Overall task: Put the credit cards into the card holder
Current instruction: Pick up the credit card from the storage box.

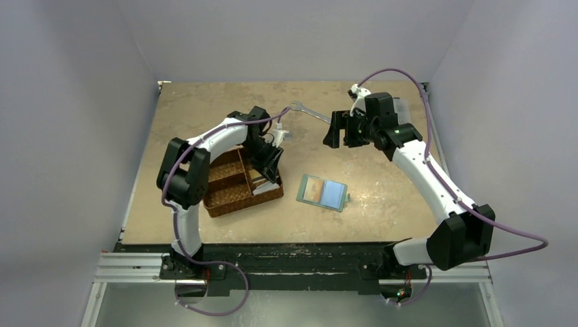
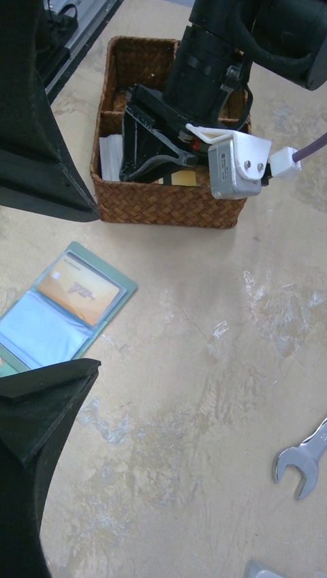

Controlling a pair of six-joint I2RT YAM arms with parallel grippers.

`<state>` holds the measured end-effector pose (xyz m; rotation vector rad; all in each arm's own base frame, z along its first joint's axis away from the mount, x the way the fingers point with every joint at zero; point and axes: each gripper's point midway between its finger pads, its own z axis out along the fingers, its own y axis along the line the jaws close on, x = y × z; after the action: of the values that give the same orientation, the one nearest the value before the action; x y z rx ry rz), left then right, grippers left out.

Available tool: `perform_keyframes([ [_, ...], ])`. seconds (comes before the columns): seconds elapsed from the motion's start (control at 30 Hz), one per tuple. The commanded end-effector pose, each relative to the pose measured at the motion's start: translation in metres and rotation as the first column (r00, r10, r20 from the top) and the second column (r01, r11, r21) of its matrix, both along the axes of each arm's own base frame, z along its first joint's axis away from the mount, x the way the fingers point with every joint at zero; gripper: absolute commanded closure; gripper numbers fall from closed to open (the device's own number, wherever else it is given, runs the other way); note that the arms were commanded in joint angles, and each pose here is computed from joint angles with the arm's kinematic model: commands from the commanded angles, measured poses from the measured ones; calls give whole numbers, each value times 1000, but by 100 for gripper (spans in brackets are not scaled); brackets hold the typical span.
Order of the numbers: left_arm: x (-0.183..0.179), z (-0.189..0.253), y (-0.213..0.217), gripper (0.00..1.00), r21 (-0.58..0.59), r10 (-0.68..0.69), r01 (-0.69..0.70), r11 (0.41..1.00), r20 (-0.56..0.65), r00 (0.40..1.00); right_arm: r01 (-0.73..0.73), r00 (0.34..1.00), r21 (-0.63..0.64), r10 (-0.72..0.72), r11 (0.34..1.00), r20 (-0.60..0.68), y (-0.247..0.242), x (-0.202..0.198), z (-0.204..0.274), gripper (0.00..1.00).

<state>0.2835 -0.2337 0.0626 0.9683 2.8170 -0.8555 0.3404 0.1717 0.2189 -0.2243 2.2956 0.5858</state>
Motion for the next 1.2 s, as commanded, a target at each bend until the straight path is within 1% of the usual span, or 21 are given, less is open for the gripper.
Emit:
perform_keyframes([
  [0.0,-4,9,4,79,7,-20,20,1000,22,1000,6,998,4,-7,1000,63,0,10,20,18],
  [0.2,0,13,7,82,25,-2,1,1000,44,999,8,998,2,-8,1000,61,-1,9,19,18],
  [0.53,5,27,7,87,21,36,-39,999,89,995,2,998,11,-2,1000,61,1,8,20,18],
  [0.8,10,38,9,96,15,89,-92,996,142,986,-1,998,16,0,1000,58,1,5,20,18],
  [0.93,13,44,11,97,22,105,-111,994,176,979,-5,998,19,4,1000,58,2,3,20,18],
  [1.03,14,47,10,95,31,102,-110,993,197,975,-8,998,22,7,1000,58,2,2,20,18],
  [1.17,16,45,10,96,74,92,-113,991,238,967,-10,998,27,9,1000,55,3,0,20,18],
])
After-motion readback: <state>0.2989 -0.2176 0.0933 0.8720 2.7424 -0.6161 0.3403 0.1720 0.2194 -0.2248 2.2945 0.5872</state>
